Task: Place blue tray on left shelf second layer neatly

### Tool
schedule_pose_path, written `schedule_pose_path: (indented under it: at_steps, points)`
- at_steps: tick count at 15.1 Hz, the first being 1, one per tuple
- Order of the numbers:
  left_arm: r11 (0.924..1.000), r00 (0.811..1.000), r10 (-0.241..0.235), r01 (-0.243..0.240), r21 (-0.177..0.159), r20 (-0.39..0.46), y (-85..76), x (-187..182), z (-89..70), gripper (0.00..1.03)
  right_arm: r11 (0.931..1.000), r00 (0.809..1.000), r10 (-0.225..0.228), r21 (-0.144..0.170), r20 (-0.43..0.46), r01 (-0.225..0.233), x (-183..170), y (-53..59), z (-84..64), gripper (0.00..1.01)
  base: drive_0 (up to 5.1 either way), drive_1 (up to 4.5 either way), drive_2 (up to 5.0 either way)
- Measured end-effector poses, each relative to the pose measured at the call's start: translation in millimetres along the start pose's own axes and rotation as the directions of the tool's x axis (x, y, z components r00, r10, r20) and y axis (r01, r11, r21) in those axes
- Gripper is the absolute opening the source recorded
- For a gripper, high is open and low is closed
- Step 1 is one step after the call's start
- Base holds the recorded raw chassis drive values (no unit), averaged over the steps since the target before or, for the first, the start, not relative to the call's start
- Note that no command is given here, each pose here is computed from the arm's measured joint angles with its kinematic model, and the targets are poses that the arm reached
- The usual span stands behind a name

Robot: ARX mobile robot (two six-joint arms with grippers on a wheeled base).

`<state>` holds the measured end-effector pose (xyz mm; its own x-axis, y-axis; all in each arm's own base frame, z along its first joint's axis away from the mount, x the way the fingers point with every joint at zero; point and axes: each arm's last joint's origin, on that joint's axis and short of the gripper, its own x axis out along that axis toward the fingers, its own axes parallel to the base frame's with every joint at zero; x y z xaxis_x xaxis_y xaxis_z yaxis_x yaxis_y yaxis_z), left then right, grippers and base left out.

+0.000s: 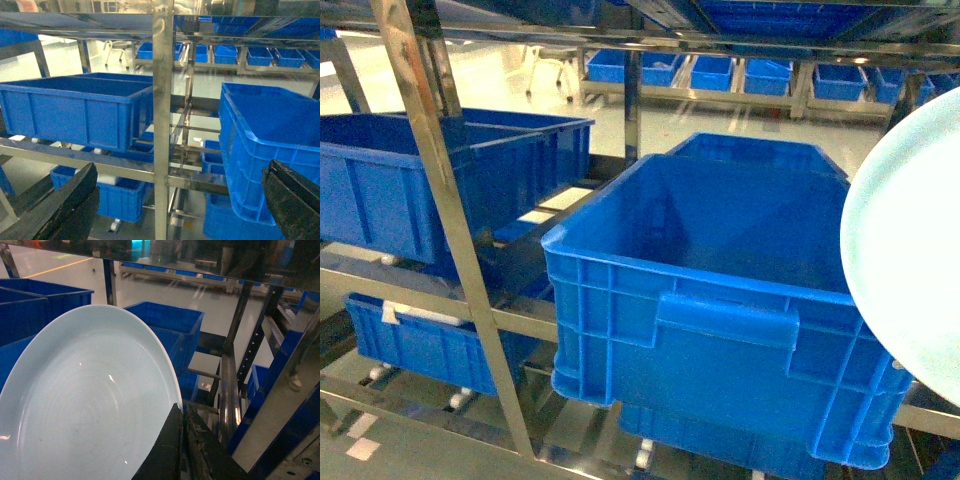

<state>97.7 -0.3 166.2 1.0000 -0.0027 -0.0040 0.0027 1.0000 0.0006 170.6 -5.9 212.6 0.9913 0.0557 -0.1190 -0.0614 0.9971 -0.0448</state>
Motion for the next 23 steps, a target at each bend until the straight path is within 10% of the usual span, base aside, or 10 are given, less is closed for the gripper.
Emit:
schedule_pose_path:
  at_steps: [23]
  points:
    - [1.0, 1.0, 0.005, -0.005, 0.0, -0.001, 0.3, 0.0, -0.1, 0.98, 1.0, 1.0, 0.002, 0.0, 0.001, -0.002, 0.0, 0.2, 0.0, 0.02, -1.6, 0.57, -0.5]
